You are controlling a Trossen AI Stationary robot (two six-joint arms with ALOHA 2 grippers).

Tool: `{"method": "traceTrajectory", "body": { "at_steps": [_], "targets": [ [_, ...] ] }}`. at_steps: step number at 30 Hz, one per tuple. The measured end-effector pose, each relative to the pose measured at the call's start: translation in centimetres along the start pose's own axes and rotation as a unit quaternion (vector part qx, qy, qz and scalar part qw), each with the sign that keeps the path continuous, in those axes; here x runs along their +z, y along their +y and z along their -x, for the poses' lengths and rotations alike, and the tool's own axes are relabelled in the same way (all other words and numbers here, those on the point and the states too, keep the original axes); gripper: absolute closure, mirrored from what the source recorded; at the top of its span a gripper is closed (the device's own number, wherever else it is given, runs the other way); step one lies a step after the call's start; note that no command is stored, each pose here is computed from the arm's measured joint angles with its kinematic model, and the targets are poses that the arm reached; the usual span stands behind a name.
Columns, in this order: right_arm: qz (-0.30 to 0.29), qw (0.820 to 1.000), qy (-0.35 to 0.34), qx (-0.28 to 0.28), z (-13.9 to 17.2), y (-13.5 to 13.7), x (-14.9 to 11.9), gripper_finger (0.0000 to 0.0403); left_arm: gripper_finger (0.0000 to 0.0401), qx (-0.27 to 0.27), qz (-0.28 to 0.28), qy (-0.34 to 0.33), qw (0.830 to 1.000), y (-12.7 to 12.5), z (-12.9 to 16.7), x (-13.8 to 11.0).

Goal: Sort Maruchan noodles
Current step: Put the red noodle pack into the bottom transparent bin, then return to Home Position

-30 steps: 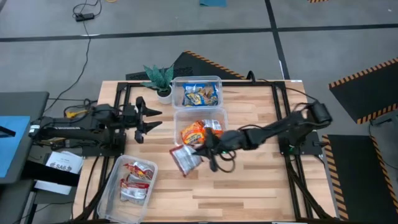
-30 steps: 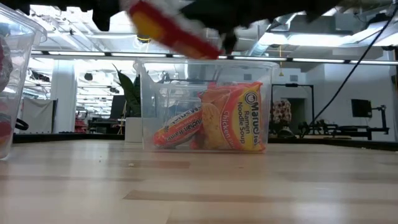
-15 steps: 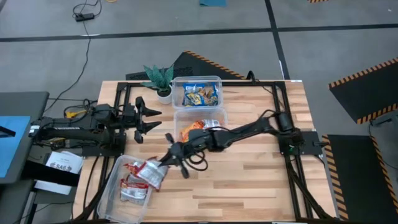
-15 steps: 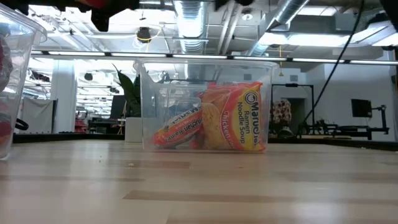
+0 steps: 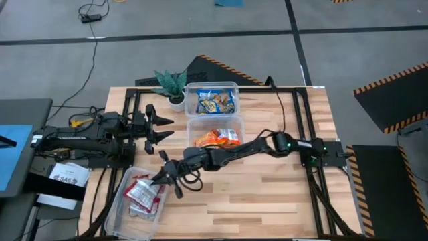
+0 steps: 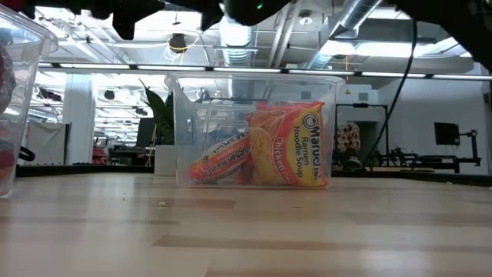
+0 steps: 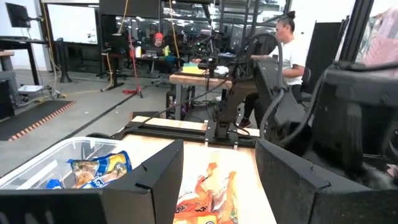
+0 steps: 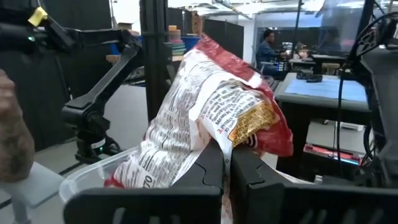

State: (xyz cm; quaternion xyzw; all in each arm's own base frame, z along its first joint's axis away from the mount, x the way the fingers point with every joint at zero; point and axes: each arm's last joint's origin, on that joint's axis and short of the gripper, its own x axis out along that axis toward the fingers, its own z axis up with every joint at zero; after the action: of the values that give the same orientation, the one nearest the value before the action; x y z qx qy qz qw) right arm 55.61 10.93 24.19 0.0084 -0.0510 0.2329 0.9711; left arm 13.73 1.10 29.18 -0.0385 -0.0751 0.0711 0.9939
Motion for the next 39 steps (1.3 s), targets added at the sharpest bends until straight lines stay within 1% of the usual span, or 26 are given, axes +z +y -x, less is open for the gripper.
{"method": "traceTrajectory", "body": {
  "at_steps": [4, 8, 11, 14, 17, 20, 22, 24, 28, 30, 33, 35, 37, 39],
  "targets": [
    [0.000, 1.000, -0.005, 0.001, -0.9, -0.2, -0.9, 0.0380, 0.0214, 0.003, 0.000, 0.000, 1.000, 0.0, 0.0, 0.0],
    [-0.025, 1.000, 0.000, 0.006, -1.3, 0.2, -1.4, 0.0355, 0.0214, 0.004, 0.000, 0.001, 1.000, 0.0, 0.0, 0.0],
    [-0.022, 1.000, 0.008, 0.005, -1.3, 0.2, -1.4, 0.0331, 0.0214, 0.004, 0.000, 0.003, 1.000, 0.0, 0.0, -0.1],
    [-0.018, 1.000, 0.019, 0.005, -1.3, 0.2, -1.4, 0.0294, 0.0214, 0.004, 0.000, 0.003, 1.000, 0.0, 0.0, -0.1],
    [-0.015, 1.000, 0.009, 0.005, -1.2, 0.2, -0.7, 0.0244, 0.0214, 0.004, 0.000, 0.003, 1.000, 0.0, 0.0, -0.1],
    [-0.015, 1.000, 0.013, 0.004, -1.2, 0.1, -0.6, 0.0193, 0.0214, 0.004, 0.000, 0.005, 1.000, 0.0, 0.0, -0.1],
    [-0.022, 0.999, 0.042, 0.002, -1.0, -0.1, -0.5, 0.0166, 0.0214, 0.004, -0.001, 0.008, 1.000, 0.0, 0.0, -0.2],
    [-0.015, 0.997, 0.072, 0.005, -0.6, -0.2, 0.0, 0.0148, 0.0214, 0.005, -0.001, 0.010, 1.000, 0.0, 0.0, -0.2],
    [0.006, 0.987, 0.159, 0.016, 0.9, -0.5, 2.1, 0.0139, 0.0214, 0.005, -0.002, 0.018, 1.000, 0.1, 0.0, -0.4],
    [0.016, 0.976, 0.217, 0.022, 2.0, -0.5, 2.9, 0.0138, 0.0214, 0.005, -0.002, 0.018, 1.000, 0.1, 0.0, -0.4],
    [0.024, 0.952, 0.304, 0.024, 3.7, -0.1, 3.8, 0.0138, 0.0214, 0.005, -0.002, 0.018, 1.000, 0.1, 0.0, -0.4],
    [0.017, 0.925, 0.379, 0.009, 5.4, 0.4, 4.4, 0.0138, 0.0214, 0.005, 0.002, 0.019, 1.000, 0.1, 0.0, -0.4],
    [0.012, 0.900, 0.436, -0.012, 6.9, 0.7, 4.5, 0.0138, 0.0214, 0.006, 0.005, 0.022, 1.000, 0.1, 0.0, -0.4],
    [0.002, 0.864, 0.503, -0.040, 8.8, 1.2, 4.1, 0.0138, 0.0214, 0.006, 0.005, 0.026, 1.000, 0.1, 0.0, -0.5]
  ]
}}
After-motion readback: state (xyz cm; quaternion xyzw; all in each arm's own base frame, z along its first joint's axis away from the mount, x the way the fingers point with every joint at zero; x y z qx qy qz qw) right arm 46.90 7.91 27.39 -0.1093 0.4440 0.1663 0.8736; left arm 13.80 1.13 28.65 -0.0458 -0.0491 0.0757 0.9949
